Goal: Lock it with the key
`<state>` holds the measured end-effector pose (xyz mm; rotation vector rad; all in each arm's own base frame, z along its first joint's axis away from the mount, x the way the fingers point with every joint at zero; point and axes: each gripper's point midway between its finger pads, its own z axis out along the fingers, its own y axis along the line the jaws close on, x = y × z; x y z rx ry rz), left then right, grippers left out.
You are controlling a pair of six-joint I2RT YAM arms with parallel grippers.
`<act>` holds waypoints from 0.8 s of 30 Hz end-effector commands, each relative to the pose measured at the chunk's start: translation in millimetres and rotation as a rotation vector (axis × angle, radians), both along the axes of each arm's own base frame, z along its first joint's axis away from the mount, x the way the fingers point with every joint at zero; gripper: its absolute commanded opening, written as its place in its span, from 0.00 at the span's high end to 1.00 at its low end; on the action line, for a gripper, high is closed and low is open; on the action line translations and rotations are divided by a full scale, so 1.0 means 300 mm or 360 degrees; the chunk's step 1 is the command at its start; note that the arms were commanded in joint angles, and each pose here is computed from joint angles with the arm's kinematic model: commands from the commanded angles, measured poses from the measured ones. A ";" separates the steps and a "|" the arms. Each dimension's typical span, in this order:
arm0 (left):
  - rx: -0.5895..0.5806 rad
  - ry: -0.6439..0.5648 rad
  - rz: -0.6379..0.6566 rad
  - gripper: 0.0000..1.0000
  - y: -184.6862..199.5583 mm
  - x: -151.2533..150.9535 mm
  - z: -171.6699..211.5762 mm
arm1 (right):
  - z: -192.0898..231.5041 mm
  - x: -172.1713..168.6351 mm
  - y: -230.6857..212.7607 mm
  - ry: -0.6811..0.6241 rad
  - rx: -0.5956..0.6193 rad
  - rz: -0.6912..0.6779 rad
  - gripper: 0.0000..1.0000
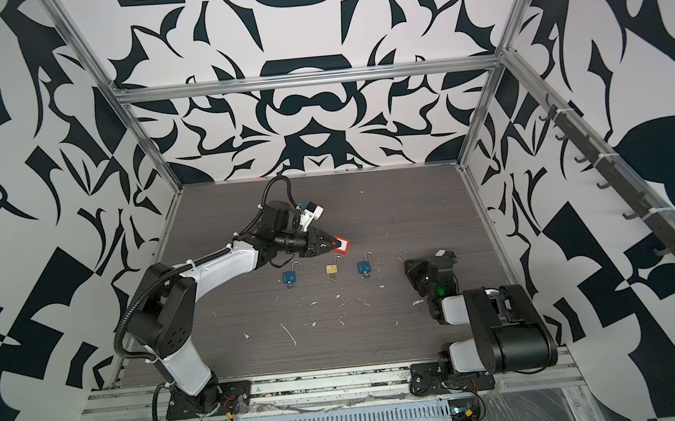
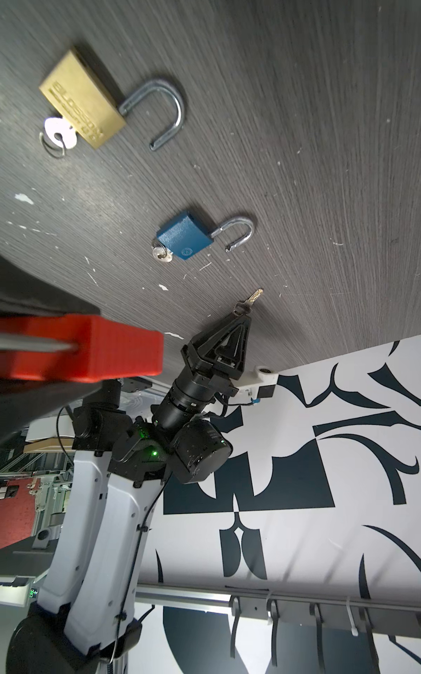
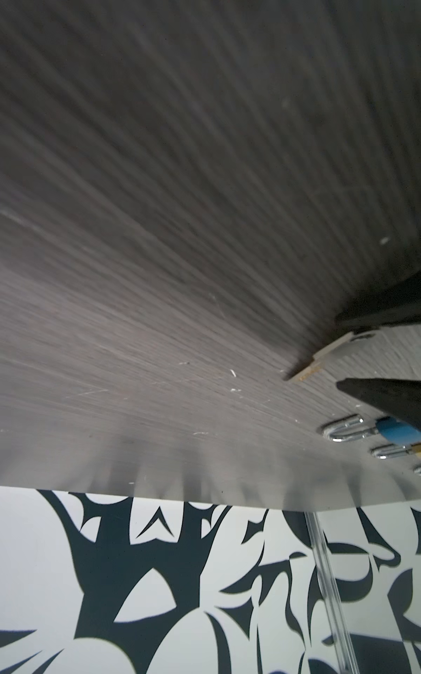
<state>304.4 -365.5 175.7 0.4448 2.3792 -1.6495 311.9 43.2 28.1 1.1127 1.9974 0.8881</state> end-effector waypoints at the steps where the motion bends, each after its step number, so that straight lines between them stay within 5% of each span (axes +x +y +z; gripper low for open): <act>1: -0.0047 -0.0057 -0.0046 1.00 -0.013 -0.013 0.037 | 0.002 -0.002 -0.002 -0.0009 -0.0020 -0.0001 0.68; 9: -0.0019 -0.0077 -0.0067 1.00 -0.010 -0.021 0.043 | 0.098 -0.076 -0.030 0.0109 -0.0167 0.0003 0.57; 12: -0.0039 -0.0075 -0.0115 1.00 -0.020 -0.039 0.055 | 0.268 -0.086 0.007 -0.0107 -0.0270 0.0154 0.52; 14: -0.0084 -0.0080 -0.0179 1.00 -0.034 -0.061 0.078 | 0.434 -0.074 0.138 -0.0485 -0.0127 0.0468 0.42; 17: -0.0180 -0.0077 -0.0263 1.00 -0.051 -0.089 0.123 | 0.584 -0.097 0.279 -0.0758 0.0216 0.0815 0.36; 24: -0.0322 -0.0080 -0.0364 1.00 -0.062 -0.133 0.198 | 0.699 -0.106 0.384 -0.0924 0.0534 0.1058 0.37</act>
